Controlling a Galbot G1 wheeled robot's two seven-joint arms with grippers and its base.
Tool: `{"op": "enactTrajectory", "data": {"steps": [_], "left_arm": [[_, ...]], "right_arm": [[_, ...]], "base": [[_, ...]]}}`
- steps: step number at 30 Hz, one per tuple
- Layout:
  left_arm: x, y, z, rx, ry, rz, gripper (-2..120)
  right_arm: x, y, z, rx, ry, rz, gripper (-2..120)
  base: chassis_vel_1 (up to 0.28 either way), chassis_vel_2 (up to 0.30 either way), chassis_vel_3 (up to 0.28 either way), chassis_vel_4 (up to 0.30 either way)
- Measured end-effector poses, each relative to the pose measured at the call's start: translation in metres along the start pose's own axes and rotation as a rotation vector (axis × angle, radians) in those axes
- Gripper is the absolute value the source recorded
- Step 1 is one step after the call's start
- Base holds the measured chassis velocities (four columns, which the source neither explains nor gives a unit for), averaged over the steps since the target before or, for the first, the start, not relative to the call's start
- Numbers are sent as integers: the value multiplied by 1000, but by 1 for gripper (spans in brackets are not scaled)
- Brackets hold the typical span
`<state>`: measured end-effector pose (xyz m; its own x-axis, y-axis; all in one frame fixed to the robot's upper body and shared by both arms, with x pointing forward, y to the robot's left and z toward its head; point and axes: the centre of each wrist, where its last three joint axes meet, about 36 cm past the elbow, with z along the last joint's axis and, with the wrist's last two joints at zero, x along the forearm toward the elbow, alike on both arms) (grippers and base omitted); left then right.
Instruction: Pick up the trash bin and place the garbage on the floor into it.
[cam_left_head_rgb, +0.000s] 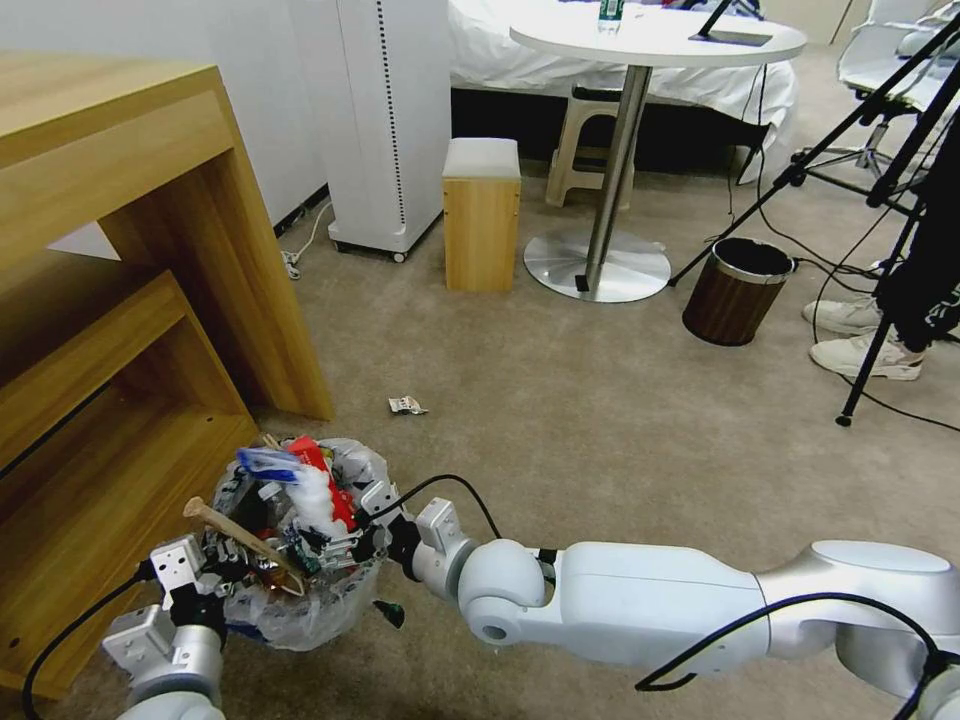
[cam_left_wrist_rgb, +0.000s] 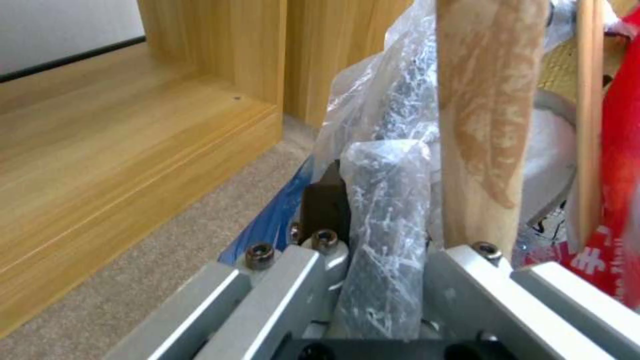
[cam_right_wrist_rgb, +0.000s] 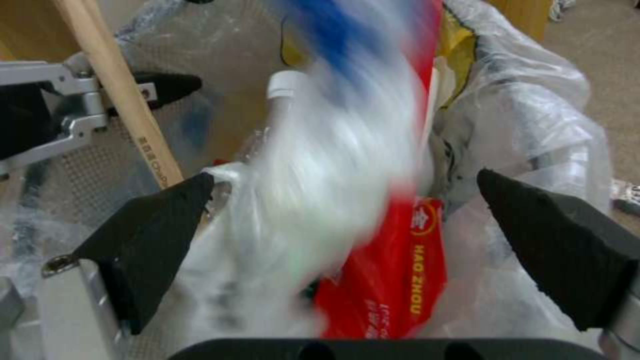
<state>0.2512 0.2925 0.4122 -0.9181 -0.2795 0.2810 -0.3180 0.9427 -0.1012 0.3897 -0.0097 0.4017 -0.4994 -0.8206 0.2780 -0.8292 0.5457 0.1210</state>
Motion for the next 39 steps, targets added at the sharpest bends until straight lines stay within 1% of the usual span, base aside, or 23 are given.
{"op": "enactTrajectory", "data": {"steps": [9,11,13,14,16,17,19,20,22,24,27,30,32,34,35,36,37,38,39], "left_arm": [[-1,-1,2,0,5,2,1],[-2,-1,3,0,7,1,1],[-2,-1,4,0,8,1,1],[-3,0,4,0,9,0,1],[-3,0,4,-1,9,0,1],[-3,0,5,-1,10,-1,1],[-3,0,5,-1,10,-1,1],[-4,0,5,-1,10,-2,1],[-4,1,5,-1,9,-2,1],[-6,2,6,-4,13,-7,1],[-5,4,6,-7,17,-8,1],[-5,5,6,-9,20,-8,1],[-3,8,7,-17,36,-5,1],[-3,9,7,-17,39,-4,1],[-1,10,5,-13,54,2,1],[2,12,2,-6,85,16,1],[2,13,1,-10,92,21,1],[2,13,1,-10,92,21,1],[2,16,-2,-17,104,30,1]], "right_arm": [[-3,0,-1,1,-18,1,100],[-9,3,-7,-17,-63,-5,100],[-10,4,-8,-20,-70,-6,100],[-13,4,-15,-34,-98,-2,100],[-15,4,-20,-41,-114,2,100],[-17,2,-28,-53,-140,11,100],[-17,0,-31,-57,-148,15,100],[-18,-5,-44,-73,-186,32,100],[-17,-6,-45,-75,-192,35,100],[-13,-17,-56,-91,-235,64,100],[-7,-27,-58,-113,-262,104,100],[-5,-30,-58,-120,-267,119,100],[5,-43,-55,-141,-278,184,100],[7,-45,-55,-144,-279,195,100],[12,-53,-54,-152,-280,231,100],[23,-67,-56,-167,-284,297,100],[27,-72,-57,-171,-287,318,100],[27,-72,-57,-171,-287,318,100],[36,-82,-59,-179,-295,354,100]], "base": [[0,0,0,0],[0,0,0,0],[0,0,0,0],[0,0,0,0],[0,0,0,0],[0,0,0,0],[0,0,0,0],[0,0,0,0],[0,0,0,0],[0,0,0,0],[0,0,0,0],[0,0,0,0],[0,0,0,0],[0,0,0,0],[0,0,0,0],[0,0,0,0],[0,0,0,0],[0,0,0,0],[0,0,0,0]]}}
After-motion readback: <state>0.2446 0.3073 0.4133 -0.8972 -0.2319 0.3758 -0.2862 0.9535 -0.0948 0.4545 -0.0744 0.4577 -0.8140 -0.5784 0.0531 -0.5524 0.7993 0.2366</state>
